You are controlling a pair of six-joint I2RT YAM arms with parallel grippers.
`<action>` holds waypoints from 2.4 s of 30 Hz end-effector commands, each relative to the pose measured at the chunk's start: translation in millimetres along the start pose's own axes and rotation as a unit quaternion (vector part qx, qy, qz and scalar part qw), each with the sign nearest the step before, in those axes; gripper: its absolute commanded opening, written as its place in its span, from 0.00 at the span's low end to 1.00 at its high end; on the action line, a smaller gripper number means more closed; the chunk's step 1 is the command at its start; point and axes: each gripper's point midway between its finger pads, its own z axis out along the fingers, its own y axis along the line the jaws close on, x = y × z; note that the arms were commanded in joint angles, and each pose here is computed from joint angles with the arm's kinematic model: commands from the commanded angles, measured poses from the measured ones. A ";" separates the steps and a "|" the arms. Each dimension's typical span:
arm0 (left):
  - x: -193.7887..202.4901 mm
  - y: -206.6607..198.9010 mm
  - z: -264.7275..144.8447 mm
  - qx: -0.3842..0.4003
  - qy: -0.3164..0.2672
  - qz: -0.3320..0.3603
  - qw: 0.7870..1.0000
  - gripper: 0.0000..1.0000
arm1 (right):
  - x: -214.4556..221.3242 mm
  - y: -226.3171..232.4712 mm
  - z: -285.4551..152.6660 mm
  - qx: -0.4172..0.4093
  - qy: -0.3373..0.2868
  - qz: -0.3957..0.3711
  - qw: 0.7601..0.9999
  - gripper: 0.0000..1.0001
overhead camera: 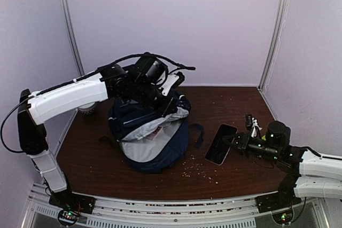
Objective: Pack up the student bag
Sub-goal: Place the personal item in the student bag.
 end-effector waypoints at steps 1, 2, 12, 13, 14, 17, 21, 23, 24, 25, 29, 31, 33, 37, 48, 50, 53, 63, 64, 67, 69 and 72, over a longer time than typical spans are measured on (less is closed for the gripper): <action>-70.9 -66.7 6.5 0.155 -0.110 -0.053 0.980 0.00 | -11.7 42.3 4.3 -0.080 -0.035 0.017 0.996 0.00; -72.6 -72.0 13.0 0.164 -0.110 -0.056 0.979 0.00 | -12.6 48.1 4.6 -0.090 -0.037 0.018 0.995 0.00; -92.4 -96.8 23.8 0.201 -0.138 -0.083 0.966 0.00 | 7.6 61.6 34.0 -0.095 0.007 0.017 0.995 0.00; -94.5 -97.1 20.8 0.202 -0.143 -0.085 0.965 0.00 | 9.4 61.4 38.3 -0.095 0.011 0.021 0.995 0.00; -96.4 -97.4 16.9 0.203 -0.148 -0.087 0.964 0.00 | 9.6 62.9 42.6 -0.100 0.012 0.025 0.995 0.00; -100.3 -97.5 8.3 0.210 -0.162 -0.098 0.959 0.00 | 9.0 65.9 56.3 -0.112 0.012 0.046 0.993 0.00; -99.4 -103.4 1.4 0.227 -0.167 -0.117 0.952 0.00 | 2.0 62.4 74.0 -0.123 -0.008 0.083 0.989 0.00; -98.7 -106.1 -1.3 0.229 -0.170 -0.122 0.950 0.00 | -3.0 55.4 82.6 -0.118 -0.026 0.099 0.988 0.00; -98.9 -106.9 -3.2 0.230 -0.172 -0.123 0.950 0.00 | -5.3 50.9 87.2 -0.114 -0.035 0.108 0.987 0.00; -99.7 -107.5 -5.3 0.230 -0.175 -0.125 0.949 0.00 | -7.8 48.5 91.4 -0.114 -0.043 0.116 0.986 0.00; -103.5 -107.6 -14.6 0.229 -0.190 -0.130 0.946 0.00 | -8.1 18.9 114.2 -0.064 -0.062 0.133 0.987 0.00; -105.3 -108.0 -18.6 0.230 -0.195 -0.132 0.944 0.00 | -5.8 1.7 124.3 -0.028 -0.067 0.136 0.988 0.00; -105.6 -108.2 -19.9 0.231 -0.195 -0.134 0.944 0.00 | -6.6 -9.8 130.6 -0.007 -0.079 0.138 0.987 0.00; -105.8 -108.7 -21.5 0.233 -0.197 -0.136 0.943 0.00 | -4.0 -26.6 147.6 0.027 -0.084 0.145 0.986 0.00; -99.5 -108.4 -13.5 0.230 -0.189 -0.136 0.945 0.00 | 19.6 -45.4 189.1 0.078 -0.024 0.129 0.988 0.32; -99.3 -107.4 -13.6 0.226 -0.188 -0.132 0.947 0.00 | 21.6 -45.9 186.9 0.092 -0.015 0.121 0.988 0.42; -100.1 -105.5 -15.4 0.219 -0.192 -0.128 0.948 0.00 | 20.2 -45.6 178.5 0.112 -0.010 0.106 0.988 0.50; -96.3 -101.7 -11.7 0.210 -0.188 -0.126 0.951 0.00 | 23.0 -53.8 142.1 0.181 0.013 0.064 0.981 0.57; -96.0 -101.6 -11.6 0.209 -0.188 -0.126 0.951 0.00 | 23.9 -54.9 140.0 0.185 0.015 0.063 0.981 0.57; -94.8 -100.8 -10.0 0.207 -0.186 -0.126 0.952 0.00 | 26.4 -54.4 136.5 0.188 0.026 0.059 0.980 0.56; -94.2 -101.0 -8.6 0.207 -0.185 -0.126 0.952 0.00 | 30.2 -53.0 137.2 0.186 0.037 0.055 0.980 0.55; -92.8 -102.1 -3.9 0.210 -0.181 -0.125 0.953 0.00 | 37.7 -55.9 139.7 0.189 0.056 0.056 0.979 0.50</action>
